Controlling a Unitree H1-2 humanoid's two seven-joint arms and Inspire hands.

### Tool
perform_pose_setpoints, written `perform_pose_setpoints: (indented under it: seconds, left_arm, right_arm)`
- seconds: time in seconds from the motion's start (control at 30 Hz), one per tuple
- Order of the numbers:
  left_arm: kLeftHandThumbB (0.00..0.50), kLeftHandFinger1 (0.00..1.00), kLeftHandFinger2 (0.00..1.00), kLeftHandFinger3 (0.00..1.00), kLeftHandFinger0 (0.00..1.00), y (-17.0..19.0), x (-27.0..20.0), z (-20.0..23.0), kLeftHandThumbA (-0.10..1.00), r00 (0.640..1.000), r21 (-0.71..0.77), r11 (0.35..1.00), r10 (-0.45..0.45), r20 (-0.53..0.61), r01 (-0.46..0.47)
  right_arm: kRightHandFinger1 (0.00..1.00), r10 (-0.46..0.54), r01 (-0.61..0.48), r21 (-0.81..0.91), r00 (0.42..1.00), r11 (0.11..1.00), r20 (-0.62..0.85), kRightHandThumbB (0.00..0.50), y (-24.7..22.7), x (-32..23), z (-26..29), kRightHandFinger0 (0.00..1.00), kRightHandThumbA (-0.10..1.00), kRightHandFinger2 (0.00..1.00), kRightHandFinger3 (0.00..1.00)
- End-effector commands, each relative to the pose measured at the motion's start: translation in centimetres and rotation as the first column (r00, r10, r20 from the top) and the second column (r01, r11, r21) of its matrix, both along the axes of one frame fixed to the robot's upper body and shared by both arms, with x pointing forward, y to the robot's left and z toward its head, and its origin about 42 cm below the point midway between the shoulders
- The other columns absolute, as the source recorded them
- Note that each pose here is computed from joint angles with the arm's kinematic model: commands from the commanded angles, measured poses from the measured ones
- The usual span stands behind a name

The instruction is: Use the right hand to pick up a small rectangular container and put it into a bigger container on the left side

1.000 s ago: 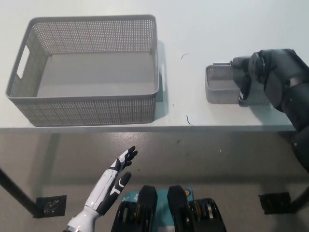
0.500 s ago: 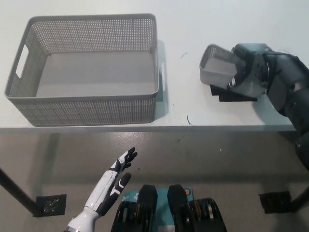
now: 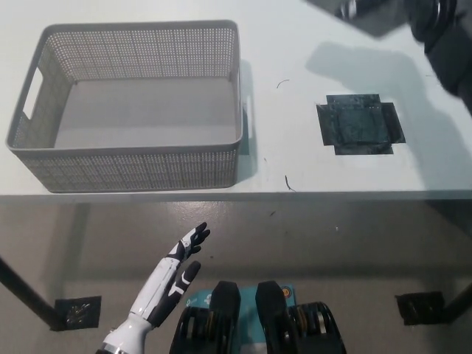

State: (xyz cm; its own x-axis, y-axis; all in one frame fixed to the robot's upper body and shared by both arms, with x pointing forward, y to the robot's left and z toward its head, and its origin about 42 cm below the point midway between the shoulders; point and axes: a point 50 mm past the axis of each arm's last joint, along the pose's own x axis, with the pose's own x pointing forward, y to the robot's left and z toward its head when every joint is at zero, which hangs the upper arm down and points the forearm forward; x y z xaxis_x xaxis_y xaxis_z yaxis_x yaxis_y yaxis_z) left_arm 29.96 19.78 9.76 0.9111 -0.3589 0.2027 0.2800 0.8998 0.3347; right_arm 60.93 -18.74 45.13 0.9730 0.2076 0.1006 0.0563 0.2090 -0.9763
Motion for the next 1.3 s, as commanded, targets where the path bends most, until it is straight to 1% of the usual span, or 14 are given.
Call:
perform_pose_setpoints:
  seconds: [0.0, 0.33, 0.43, 0.57, 0.73, 0.87, 0.93, 0.97, 1.0, 1.03, 1.07, 1.13, 1.23, 1.27]
  left_arm:
    - [0.295, 1.0, 1.0, 1.0, 1.0, 0.1, 0.5, 1.4, 1.0, 0.998, 0.0, 1.0, -0.015, 0.054, 0.015]
    - [0.298, 1.0, 1.0, 1.0, 1.0, -0.1, 0.0, 0.9, 1.0, 0.999, -0.003, 1.0, -0.023, 0.041, 0.024]
    - [0.289, 1.0, 1.0, 1.0, 1.0, -0.3, 0.0, 0.9, 1.0, 0.998, 0.0, 0.999, -0.034, 0.05, 0.034]
    - [0.301, 1.0, 1.0, 1.0, 1.0, -0.3, 0.1, 0.9, 1.0, 0.998, 0.004, 0.999, -0.038, 0.045, 0.038]
    - [0.31, 1.0, 1.0, 1.0, 1.0, -0.2, 0.2, 0.9, 1.0, 0.998, 0.01, 0.999, -0.042, 0.044, 0.042]
    - [0.307, 1.0, 1.0, 1.0, 1.0, -0.1, 0.3, 1.1, 1.0, 0.998, 0.012, 0.999, -0.048, 0.044, 0.047]
    - [0.313, 1.0, 1.0, 1.0, 1.0, 0.0, 0.3, 1.2, 1.0, 0.998, 0.014, 0.999, -0.052, 0.042, 0.051]
    - [0.317, 1.0, 1.0, 1.0, 1.0, 0.0, 0.3, 1.3, 1.0, 0.998, 0.013, 0.998, -0.055, 0.04, 0.054]
    - [0.317, 1.0, 1.0, 1.0, 1.0, 0.0, 0.3, 1.3, 1.0, 0.998, 0.012, 0.998, -0.057, 0.039, 0.057]
    - [0.316, 1.0, 1.0, 1.0, 1.0, 0.0, 0.3, 1.3, 1.0, 0.997, 0.016, 0.998, -0.061, 0.041, 0.061]
    - [0.313, 1.0, 1.0, 1.0, 1.0, 0.0, 0.4, 1.4, 1.0, 0.997, 0.019, 0.998, -0.061, 0.045, 0.06]
    - [0.312, 1.0, 1.0, 1.0, 1.0, 0.1, 0.3, 1.4, 1.0, 0.997, 0.028, 0.998, -0.063, 0.046, 0.062]
    - [0.302, 1.0, 1.0, 1.0, 1.0, 0.2, 0.5, 1.7, 1.0, 0.996, 0.04, 0.997, -0.072, 0.057, 0.069]
    - [0.309, 1.0, 1.0, 1.0, 1.0, 0.1, 0.6, 1.7, 1.0, 0.996, 0.045, 0.996, -0.075, 0.056, 0.072]
  right_arm:
    - [0.42, 0.179, -0.207, 0.036, 0.91, 0.978, 0.375, 0.211, 5.2, -3.0, 14.8, 0.0, -0.1, 0.82, 0.88]
    - [0.39, 0.352, -0.362, -0.028, 0.881, 0.932, 0.314, 0.175, 17.5, -5.4, 13.2, 0.0, -0.1, 0.79, 0.92]
    - [0.35, 0.422, -0.431, -0.037, 0.858, 0.901, 0.293, 0.205, 21.1, -6.4, 11.4, 0.0, -0.1, 0.73, 0.81]
    - [0.3, 0.428, -0.433, -0.041, 0.867, 0.901, 0.257, 0.232, 24.3, -7.2, 9.3, 0.0, -0.1, 0.64, 0.66]
    - [0.34, 0.424, -0.423, -0.041, 0.888, 0.905, 0.179, 0.221, 26.9, -7.9, 6.6, 0.0, -0.1, 0.68, 0.67]
    - [0.21, 0.394, -0.386, -0.088, 0.911, 0.918, 0.125, 0.206, 28.1, -8.2, 4.3, 0.0, -0.1, 0.59, 0.68]
    - [0.2, 0.371, -0.362, -0.101, 0.923, 0.927, 0.1, 0.214, 28.3, -8.1, 3.5, 0.0, -0.1, 0.53, 0.61]
    - [0.33, 0.35, -0.343, -0.104, 0.935, 0.934, 0.052, 0.194, 28.3, -8.1, 3.0, 0.13, -0.04, 0.62, 0.95]
    - [0.28, 0.335, -0.332, -0.109, 0.942, 0.937, 0.011, 0.2, 28.3, -8.0, 2.6, 0.13, 0.0, 0.53, 0.97]
    - [0.68, 0.31, -0.315, -0.093, 0.948, 0.944, -0.067, 0.268, 28.3, -8.0, 2.4, 0.49, 0.23, 0.86, 1.0]
    - [1.0, 0.303, -0.316, -0.108, 0.945, 0.943, -0.122, 0.403, 28.1, -7.9, 2.2, 1.0, 0.46, 1.0, 1.0]
    - [1.0, 0.276, -0.304, -0.157, 0.945, 0.94, -0.176, 0.497, 27.8, -7.7, 1.6, 1.0, 0.65, 1.0, 1.0]
    - [1.0, 0.262, -0.296, -0.167, 0.944, 0.94, -0.2, 0.5, 27.4, -7.5, 1.8, 1.0, 0.7, 1.0, 1.0]
    - [1.0, 0.263, -0.299, -0.168, 0.943, 0.94, -0.204, 0.5, 27.3, -7.5, 2.1, 1.0, 0.79, 1.0, 1.0]
